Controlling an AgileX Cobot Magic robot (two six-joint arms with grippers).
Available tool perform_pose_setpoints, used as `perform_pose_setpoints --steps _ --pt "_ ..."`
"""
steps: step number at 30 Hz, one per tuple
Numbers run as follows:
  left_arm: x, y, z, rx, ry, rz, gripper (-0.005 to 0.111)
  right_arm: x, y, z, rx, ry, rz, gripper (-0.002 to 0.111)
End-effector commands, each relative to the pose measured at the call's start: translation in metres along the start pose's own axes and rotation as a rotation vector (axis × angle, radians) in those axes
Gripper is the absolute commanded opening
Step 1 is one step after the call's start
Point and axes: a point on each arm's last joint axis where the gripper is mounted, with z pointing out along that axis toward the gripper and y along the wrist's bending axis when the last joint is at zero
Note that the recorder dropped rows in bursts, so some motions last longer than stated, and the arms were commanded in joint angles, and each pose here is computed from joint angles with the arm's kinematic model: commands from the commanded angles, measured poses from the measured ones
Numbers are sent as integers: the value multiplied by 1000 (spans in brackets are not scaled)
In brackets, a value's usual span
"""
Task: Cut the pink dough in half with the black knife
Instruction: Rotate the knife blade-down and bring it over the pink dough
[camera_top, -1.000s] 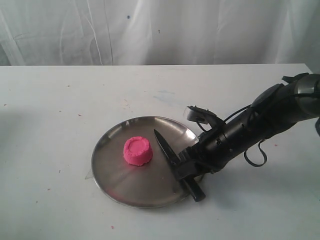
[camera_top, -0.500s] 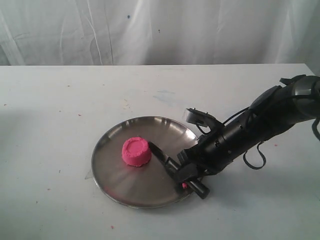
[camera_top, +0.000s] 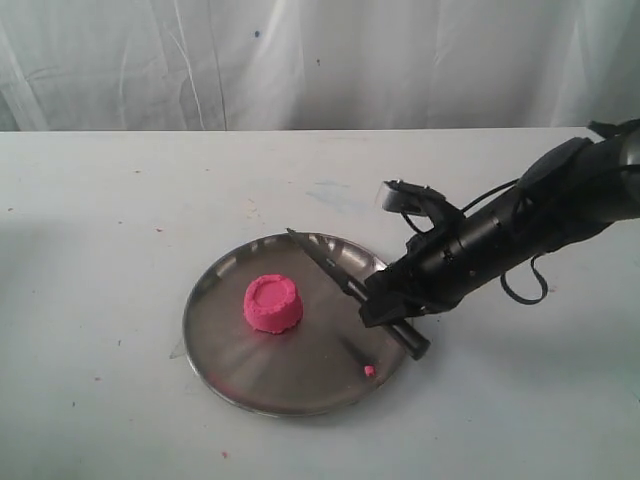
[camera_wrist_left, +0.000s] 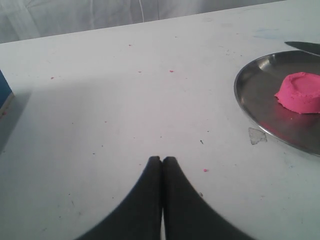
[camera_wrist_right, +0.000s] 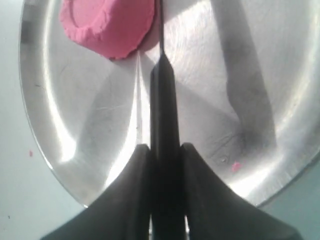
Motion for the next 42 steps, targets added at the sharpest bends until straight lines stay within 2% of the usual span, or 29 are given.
perform_pose_setpoints --steps 1,8,14,19,28,42 --pt "1 0 0 0 -1 -6 0 -8 12 -24 52 -45 -83 4" --pt "1 0 0 0 -1 -3 0 -8 43 -44 228 -4 -216 2" --pt "1 0 0 0 -1 -3 0 -4 80 -38 336 61 -341 2" --pt "1 0 0 0 -1 -3 0 1 98 -25 404 92 -403 2" --pt "1 0 0 0 -1 -3 0 7 117 -9 417 63 -486 2" --pt "1 0 0 0 -1 -3 0 5 118 -9 417 29 -429 2"
